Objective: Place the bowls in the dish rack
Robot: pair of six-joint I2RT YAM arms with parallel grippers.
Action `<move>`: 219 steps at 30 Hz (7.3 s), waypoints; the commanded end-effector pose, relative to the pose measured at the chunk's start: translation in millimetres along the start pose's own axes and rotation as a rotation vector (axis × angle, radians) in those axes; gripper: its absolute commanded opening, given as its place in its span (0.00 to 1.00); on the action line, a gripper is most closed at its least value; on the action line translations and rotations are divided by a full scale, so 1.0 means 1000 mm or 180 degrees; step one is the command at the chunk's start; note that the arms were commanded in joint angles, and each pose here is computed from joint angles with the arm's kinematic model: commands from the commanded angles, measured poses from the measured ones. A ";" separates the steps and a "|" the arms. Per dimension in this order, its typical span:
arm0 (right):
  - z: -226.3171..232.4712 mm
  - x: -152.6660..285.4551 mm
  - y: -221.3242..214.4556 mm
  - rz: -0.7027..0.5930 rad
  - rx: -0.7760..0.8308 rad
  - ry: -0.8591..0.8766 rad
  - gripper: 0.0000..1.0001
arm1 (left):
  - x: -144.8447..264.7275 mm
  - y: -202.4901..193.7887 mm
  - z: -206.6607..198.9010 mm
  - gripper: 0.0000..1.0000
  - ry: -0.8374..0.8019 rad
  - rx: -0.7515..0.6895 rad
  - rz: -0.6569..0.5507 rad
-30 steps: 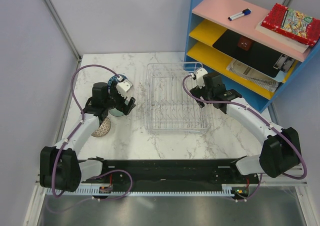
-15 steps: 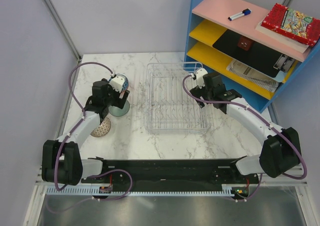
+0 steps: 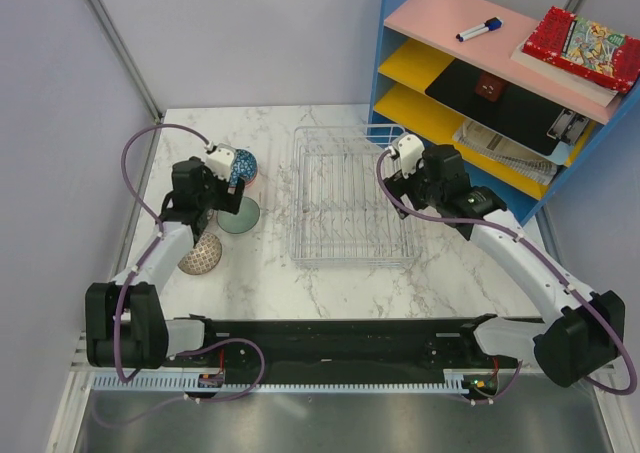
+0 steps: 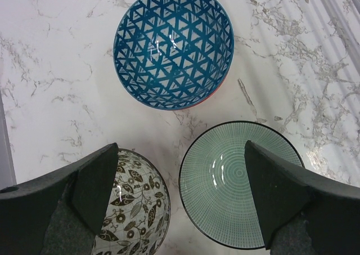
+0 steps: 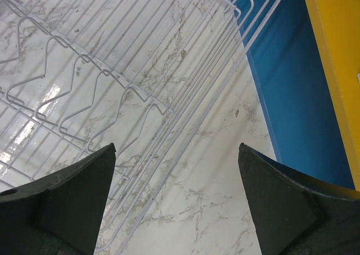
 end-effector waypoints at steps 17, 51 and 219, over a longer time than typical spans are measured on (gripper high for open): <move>-0.002 0.007 0.011 -0.0182 0.0035 0.0027 0.97 | -0.005 0.000 0.064 1.00 0.0223 0.0373 0.0128; -0.002 0.014 0.012 -0.0232 0.0068 0.0018 0.97 | -0.036 -0.065 0.139 0.46 0.0498 0.0950 0.0920; 0.130 0.017 0.167 -0.1862 -0.2141 0.4105 0.00 | 0.078 0.039 0.027 1.00 -0.0888 0.0556 0.0002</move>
Point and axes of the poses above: each gripper's point midway between its finger pads, its own x axis back along the fingers, its own z axis along the line the jaws close on, y = z × x, the point moved 5 cm from there along x, back along the fingers, and after that the axes turned 9 degrees about x, right-handed, at the moved point
